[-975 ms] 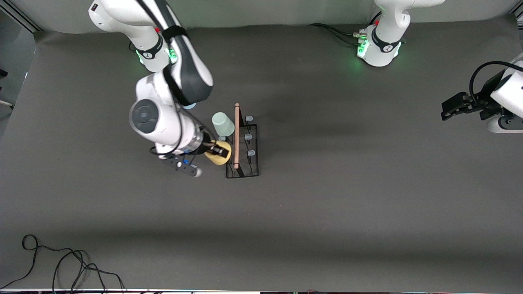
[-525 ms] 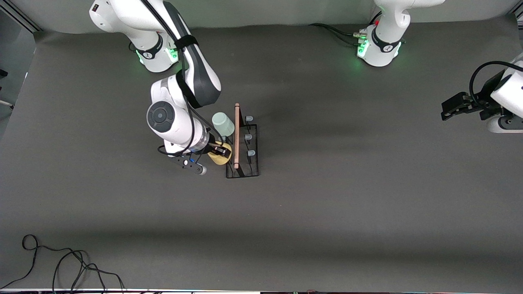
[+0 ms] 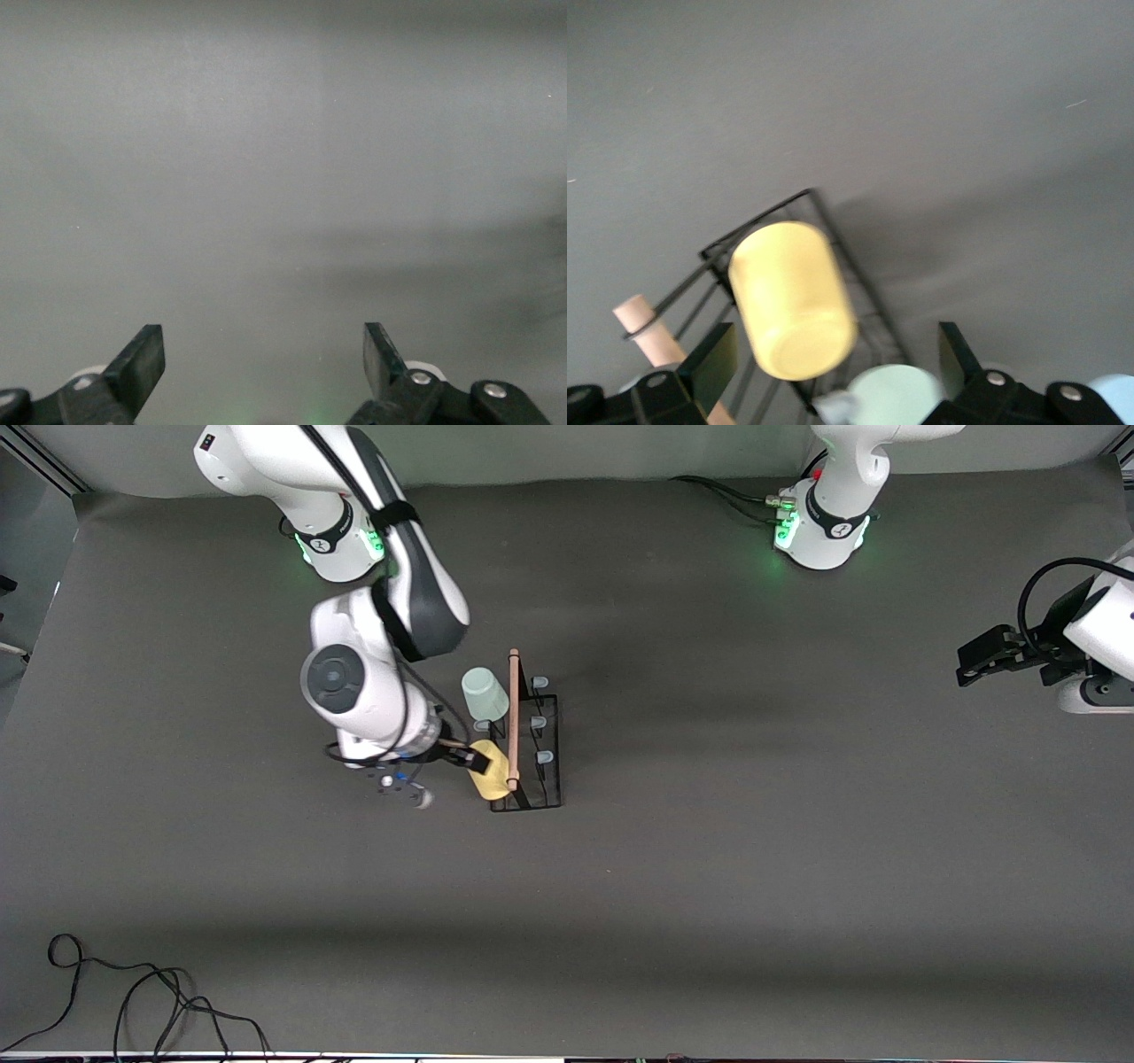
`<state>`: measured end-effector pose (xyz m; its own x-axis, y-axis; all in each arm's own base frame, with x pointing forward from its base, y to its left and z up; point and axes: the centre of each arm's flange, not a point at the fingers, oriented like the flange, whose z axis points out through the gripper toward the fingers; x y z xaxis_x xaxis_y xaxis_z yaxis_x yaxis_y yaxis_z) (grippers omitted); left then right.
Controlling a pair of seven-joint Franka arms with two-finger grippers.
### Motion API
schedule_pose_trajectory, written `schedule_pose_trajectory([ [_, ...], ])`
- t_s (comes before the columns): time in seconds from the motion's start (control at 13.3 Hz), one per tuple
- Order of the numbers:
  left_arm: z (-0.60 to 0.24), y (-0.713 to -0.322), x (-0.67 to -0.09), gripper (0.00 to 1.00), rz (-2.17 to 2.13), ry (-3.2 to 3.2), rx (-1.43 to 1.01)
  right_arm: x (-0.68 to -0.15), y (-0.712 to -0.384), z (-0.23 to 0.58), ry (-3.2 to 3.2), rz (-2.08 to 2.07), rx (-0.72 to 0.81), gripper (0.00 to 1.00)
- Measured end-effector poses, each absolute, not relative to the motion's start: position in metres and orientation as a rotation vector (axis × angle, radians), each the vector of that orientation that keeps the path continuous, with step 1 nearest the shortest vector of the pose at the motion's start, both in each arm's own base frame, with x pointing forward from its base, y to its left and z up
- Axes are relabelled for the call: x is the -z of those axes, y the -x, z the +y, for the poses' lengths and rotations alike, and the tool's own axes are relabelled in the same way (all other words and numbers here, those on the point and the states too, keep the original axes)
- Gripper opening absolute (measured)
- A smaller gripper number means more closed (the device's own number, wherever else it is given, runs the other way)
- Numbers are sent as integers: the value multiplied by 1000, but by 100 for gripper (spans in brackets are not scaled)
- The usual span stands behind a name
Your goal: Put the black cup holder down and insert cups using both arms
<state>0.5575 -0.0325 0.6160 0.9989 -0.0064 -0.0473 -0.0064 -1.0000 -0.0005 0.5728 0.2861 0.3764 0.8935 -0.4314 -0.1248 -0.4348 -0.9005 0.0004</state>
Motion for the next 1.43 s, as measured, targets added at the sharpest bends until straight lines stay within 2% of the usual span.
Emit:
schedule_pose_trajectory([
  [0.3,-33,-558,-616,100,11,3140,-75,-522,-584,180,3113,541,-323,100],
  [0.53,-33,-557,-616,100,12,3140,-75,-591,-581,81,3111,409,-298,100],
  [0.82,-33,-557,-616,100,13,3139,-75,-611,-573,19,3214,208,-309,100],
  [1.43,-34,-557,-616,100,17,3127,-74,-604,-576,30,3249,165,-334,100],
])
